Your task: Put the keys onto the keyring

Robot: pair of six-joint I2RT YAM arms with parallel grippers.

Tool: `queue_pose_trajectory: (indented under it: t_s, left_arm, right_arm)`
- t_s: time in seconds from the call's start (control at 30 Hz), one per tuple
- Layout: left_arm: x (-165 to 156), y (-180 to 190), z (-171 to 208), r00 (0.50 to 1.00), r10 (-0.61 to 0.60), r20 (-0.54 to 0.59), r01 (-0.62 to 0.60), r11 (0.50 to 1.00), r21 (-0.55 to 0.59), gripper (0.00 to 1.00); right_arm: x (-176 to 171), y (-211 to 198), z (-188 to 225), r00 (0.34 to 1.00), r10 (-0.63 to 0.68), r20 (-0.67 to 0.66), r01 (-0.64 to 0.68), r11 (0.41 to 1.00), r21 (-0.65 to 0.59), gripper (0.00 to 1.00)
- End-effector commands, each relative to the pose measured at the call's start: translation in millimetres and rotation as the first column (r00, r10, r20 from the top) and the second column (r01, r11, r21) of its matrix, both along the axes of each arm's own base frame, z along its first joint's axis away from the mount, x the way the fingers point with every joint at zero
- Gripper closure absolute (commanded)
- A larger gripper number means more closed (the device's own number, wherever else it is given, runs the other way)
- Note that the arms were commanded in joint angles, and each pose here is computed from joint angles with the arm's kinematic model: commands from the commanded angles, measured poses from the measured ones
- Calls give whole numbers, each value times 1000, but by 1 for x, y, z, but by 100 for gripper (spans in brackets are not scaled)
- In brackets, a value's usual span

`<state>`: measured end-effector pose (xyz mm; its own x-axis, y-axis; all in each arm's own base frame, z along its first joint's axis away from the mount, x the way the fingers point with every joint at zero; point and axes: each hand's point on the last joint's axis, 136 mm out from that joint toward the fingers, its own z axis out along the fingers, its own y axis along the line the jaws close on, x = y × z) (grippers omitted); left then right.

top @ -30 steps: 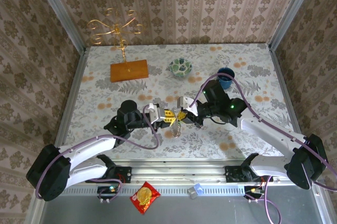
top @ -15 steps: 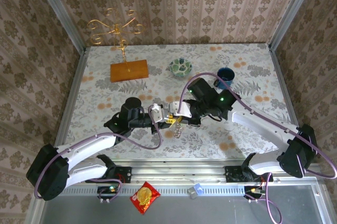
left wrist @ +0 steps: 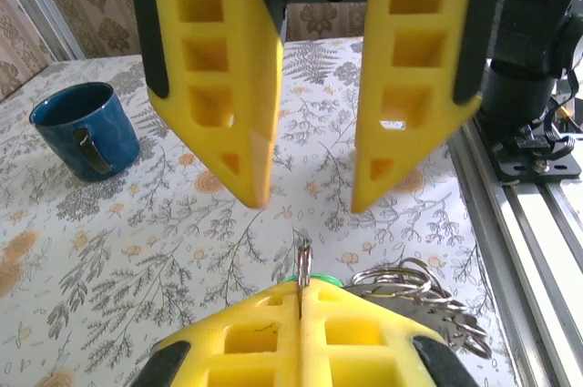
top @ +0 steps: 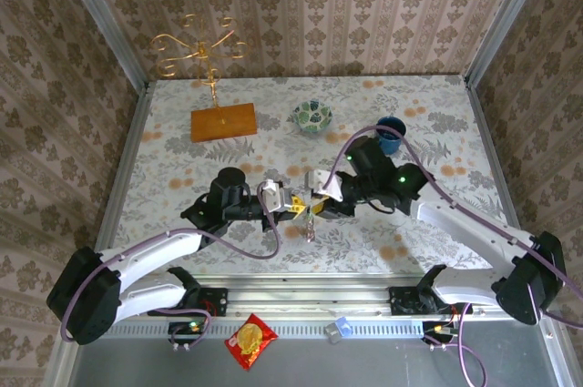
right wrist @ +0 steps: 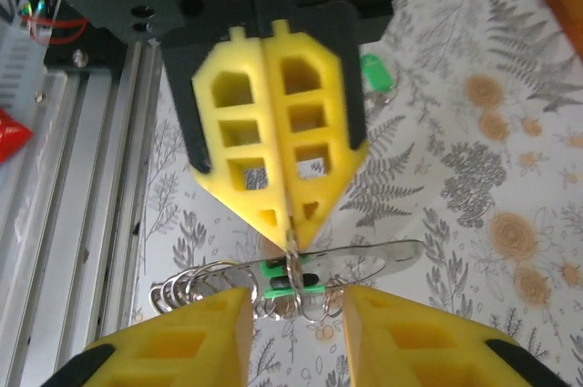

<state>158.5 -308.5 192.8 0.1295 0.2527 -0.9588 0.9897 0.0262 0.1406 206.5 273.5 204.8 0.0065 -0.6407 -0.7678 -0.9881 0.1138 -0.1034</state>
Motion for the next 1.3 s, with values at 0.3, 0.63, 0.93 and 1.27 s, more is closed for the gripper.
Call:
queue_pose_trajectory:
  t_s: [0.3,0.63,0.93,1.27]
  left_arm:
    - [-5,-3,19,999,-25,23,27,994,-104,100]
    - [-4,-3,19,1000,-20,24,22,994,-108,100]
    - [-4,-2,20,999,-16,30,19,993,-116,100]
    - [-2,-3,20,999,-7,32,11,991,-130,100]
  right_arm:
    - [4,3,-6,999,-28,-31,30,996,79,69]
    - [2,-4,-16,999,-25,-27,25,999,21,77]
    - [2,-3,-17,999,-18,-41,19,1000,15,90]
    - [4,8,-19,998,-20,-67,23,999,43,96]
